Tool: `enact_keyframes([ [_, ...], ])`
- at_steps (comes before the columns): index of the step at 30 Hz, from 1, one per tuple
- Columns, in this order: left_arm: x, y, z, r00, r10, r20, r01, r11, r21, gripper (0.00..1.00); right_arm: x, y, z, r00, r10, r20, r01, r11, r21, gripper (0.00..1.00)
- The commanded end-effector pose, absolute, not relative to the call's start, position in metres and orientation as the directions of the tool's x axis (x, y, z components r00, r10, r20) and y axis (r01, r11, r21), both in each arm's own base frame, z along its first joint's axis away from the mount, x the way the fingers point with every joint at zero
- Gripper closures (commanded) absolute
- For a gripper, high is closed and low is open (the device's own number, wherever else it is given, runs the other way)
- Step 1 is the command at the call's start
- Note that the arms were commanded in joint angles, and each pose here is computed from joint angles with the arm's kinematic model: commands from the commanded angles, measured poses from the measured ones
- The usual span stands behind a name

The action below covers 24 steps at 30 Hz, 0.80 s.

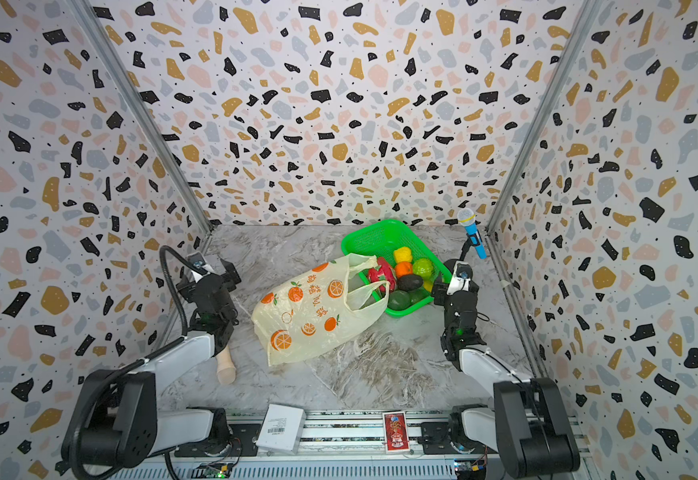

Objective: Place the fruits into the plastic bag

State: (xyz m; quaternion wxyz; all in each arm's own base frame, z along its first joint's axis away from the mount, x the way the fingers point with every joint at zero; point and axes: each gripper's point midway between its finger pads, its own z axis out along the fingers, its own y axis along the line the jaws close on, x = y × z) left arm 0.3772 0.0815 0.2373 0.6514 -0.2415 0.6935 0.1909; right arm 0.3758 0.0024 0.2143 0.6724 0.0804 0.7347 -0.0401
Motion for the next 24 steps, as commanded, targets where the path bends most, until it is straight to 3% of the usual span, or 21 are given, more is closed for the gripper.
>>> enact_keyframes([
  [1,0.374,0.07,0.235,-0.109,-0.23,-0.967,-0.596,0.794,-0.122,0.0,0.36,-0.008,0.217,-0.155,0.236,-0.959,0.333,0.927,0.174,0.23],
  [5,0.381,-0.04,0.237,-0.301,-0.192,-0.934,-0.354,0.932,-0.078,0.01,0.354,0.03,0.198,-0.304,0.407,-0.861,0.26,0.905,0.336,0.19],
  [8,0.372,-0.131,0.228,-0.422,-0.081,-0.903,-0.135,0.991,-0.026,0.0,0.335,0.066,0.132,-0.523,0.505,-0.687,0.235,0.86,0.453,0.16],
  [12,0.357,-0.219,0.221,-0.486,0.022,-0.873,0.064,0.998,-0.01,0.01,0.303,0.094,0.084,-0.633,0.475,-0.611,0.199,0.863,0.465,0.16],
  [19,0.347,-0.287,0.185,-0.572,0.21,-0.793,0.197,0.974,0.115,0.01,0.313,0.083,0.102,-0.615,0.362,-0.7,0.153,0.926,0.345,0.16],
  [24,0.352,-0.284,0.171,-0.607,0.194,-0.771,0.095,0.98,0.173,0.0,0.311,0.082,0.103,-0.61,0.372,-0.7,0.131,0.918,0.374,0.17],
])
